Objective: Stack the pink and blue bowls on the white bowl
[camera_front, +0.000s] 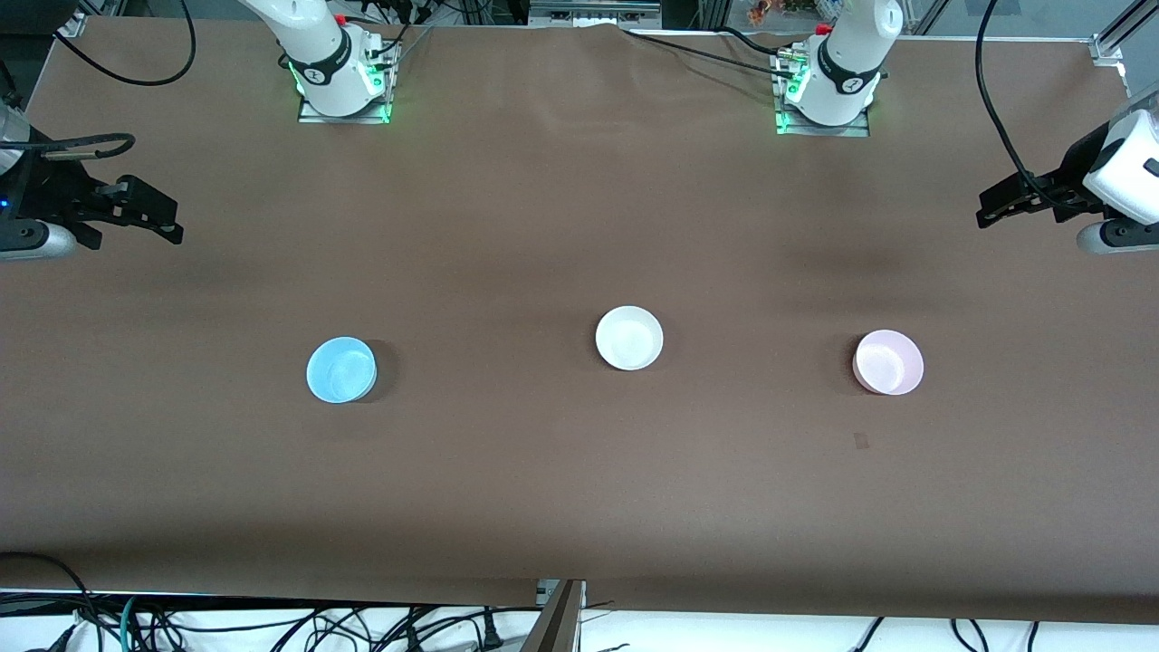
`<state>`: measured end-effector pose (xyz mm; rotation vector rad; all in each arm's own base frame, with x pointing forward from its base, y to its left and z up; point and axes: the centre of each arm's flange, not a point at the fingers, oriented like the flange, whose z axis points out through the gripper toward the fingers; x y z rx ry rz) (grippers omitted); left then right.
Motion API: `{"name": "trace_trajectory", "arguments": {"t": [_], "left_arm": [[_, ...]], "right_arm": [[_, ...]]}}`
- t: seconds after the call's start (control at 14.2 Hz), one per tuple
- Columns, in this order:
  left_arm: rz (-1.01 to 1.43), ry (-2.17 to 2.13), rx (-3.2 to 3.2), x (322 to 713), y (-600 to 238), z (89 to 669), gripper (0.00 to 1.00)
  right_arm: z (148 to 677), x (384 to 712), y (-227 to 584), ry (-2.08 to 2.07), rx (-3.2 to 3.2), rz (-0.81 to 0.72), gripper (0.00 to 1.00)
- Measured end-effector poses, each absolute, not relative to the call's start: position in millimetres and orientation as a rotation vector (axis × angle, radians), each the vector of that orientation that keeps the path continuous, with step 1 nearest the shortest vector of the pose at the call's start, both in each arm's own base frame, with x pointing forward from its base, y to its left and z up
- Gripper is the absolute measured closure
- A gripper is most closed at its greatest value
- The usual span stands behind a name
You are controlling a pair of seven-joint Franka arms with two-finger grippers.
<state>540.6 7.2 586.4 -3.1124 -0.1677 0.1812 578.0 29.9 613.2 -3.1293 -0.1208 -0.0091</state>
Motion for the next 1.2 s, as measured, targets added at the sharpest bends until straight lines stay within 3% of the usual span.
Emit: {"name": "trace_trajectory", "arguments": {"t": [1.2], "left_arm": [[0.181, -0.158, -3.112, 540.6, 4.1, 586.5, 0.0]], "right_arm": [[613.3, 578.0, 29.9, -0.121, -3.129, -0.009, 0.0]]}}
